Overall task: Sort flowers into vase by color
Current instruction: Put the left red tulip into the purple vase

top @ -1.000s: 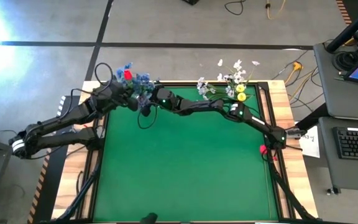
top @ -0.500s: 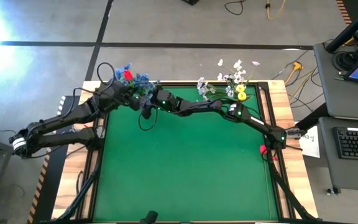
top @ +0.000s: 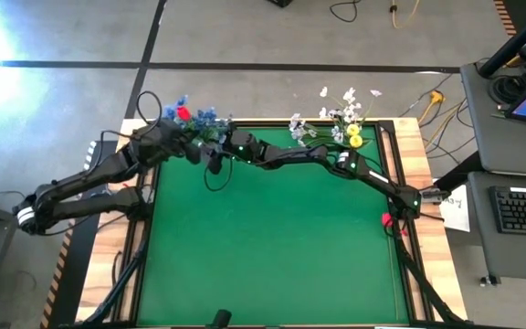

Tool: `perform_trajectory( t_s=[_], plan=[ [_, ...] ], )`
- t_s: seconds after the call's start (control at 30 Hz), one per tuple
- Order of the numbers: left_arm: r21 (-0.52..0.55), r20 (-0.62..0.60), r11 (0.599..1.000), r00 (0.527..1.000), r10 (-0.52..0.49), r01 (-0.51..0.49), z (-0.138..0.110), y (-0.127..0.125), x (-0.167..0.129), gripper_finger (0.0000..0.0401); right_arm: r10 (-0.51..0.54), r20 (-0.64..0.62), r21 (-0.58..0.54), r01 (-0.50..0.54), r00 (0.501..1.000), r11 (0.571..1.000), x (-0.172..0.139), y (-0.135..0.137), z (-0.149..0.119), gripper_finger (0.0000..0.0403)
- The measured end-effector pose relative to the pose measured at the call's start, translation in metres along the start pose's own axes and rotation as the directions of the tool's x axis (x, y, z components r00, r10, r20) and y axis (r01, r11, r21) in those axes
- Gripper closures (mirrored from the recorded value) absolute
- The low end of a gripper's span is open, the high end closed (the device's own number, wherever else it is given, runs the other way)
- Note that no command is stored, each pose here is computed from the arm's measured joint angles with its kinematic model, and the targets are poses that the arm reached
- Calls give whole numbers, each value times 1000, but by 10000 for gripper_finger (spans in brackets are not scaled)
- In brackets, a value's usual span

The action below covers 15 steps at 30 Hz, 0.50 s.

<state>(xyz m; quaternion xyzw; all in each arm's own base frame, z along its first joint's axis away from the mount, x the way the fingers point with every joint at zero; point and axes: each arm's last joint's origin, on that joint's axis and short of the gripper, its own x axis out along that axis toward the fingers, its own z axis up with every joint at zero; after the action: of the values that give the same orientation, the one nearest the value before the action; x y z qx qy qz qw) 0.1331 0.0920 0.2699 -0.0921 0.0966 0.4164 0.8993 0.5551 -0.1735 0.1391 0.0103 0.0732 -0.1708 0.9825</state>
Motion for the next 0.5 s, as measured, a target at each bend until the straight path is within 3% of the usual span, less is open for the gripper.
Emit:
perform_trajectory(
  t_s=[0.23, 0.5],
  plan=[
    [3, -26, 999, 999, -39, 40, 32, 1, -26, 401, -13, -6, -8, 12, 1000, 1000, 0, -1, 0, 215],
    [53, -62, 998, 998, -30, 33, 35, 0, -24, 401, -15, -19, -5, 14, 1000, 1000, 0, -2, -2, 166]
  ],
)
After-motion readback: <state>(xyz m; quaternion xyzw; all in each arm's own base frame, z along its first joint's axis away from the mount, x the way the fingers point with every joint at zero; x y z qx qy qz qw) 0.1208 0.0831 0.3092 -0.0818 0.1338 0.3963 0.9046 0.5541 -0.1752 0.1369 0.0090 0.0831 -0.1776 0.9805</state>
